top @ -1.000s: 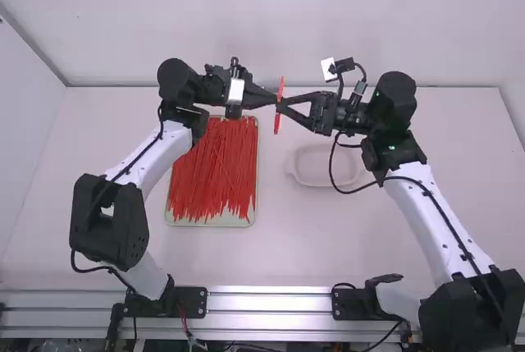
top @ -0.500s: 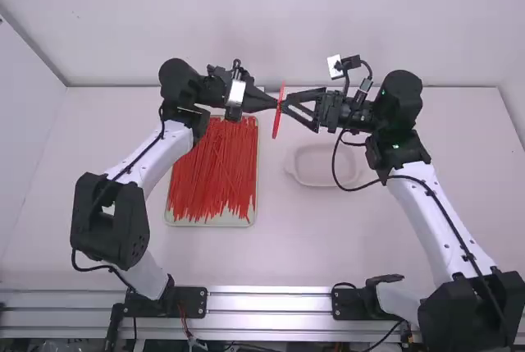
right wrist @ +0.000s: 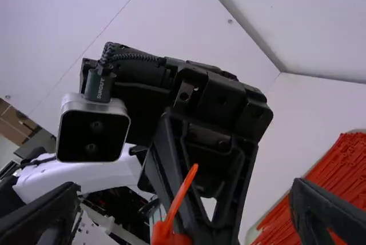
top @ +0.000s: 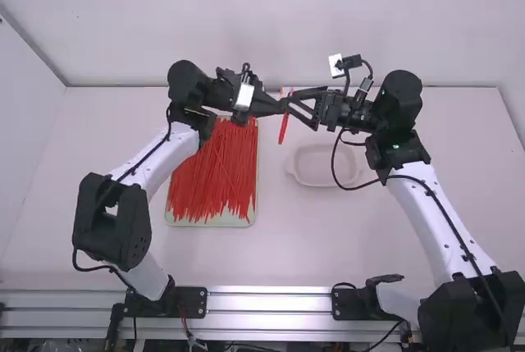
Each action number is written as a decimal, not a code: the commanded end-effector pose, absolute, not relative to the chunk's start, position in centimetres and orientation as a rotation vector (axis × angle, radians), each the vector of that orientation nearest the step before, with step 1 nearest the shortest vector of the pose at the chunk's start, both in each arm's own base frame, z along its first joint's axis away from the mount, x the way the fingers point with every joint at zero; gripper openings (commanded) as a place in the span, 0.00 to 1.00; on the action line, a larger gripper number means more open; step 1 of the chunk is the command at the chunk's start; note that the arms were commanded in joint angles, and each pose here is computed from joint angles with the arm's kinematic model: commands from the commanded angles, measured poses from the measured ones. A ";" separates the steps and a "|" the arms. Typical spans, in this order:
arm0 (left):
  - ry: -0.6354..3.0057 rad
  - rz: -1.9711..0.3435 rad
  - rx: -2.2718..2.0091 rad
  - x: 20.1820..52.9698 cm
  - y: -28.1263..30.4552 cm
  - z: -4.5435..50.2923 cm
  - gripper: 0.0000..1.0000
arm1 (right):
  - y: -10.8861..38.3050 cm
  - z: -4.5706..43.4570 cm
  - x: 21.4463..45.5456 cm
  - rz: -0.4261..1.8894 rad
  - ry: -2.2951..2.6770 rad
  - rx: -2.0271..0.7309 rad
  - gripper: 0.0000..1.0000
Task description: Fasten the cable tie
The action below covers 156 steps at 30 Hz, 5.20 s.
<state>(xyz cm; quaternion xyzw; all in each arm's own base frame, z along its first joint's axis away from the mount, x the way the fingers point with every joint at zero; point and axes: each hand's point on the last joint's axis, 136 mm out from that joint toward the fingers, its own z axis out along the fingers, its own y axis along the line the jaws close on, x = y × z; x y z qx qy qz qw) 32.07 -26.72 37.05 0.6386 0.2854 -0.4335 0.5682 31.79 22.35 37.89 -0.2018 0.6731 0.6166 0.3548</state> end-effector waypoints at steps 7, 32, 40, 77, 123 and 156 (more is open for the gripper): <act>0.639 -0.998 1.510 31.6 -26.7 38.3 0.02 | 22.3 38.8 31.8 1.586 1.719 -0.531 0.66; 0.737 -1.104 1.513 31.7 -26.4 37.0 0.02 | 22.3 38.8 31.8 1.588 1.719 -0.534 0.00; 0.837 -1.190 1.483 32.1 -26.5 36.2 0.02 | 22.3 39.2 31.8 1.579 1.695 -0.550 0.00; 1.202 -1.478 1.354 28.9 -25.6 27.4 0.01 | 18.6 43.1 32.6 1.571 1.566 -0.496 0.00; 1.102 -1.303 1.327 34.2 -26.6 34.8 0.02 | 16.5 41.7 31.8 1.585 1.636 -0.566 0.98; 1.021 -1.295 1.346 33.0 -27.6 37.1 0.02 | 20.3 41.6 32.3 1.583 1.613 -0.520 0.41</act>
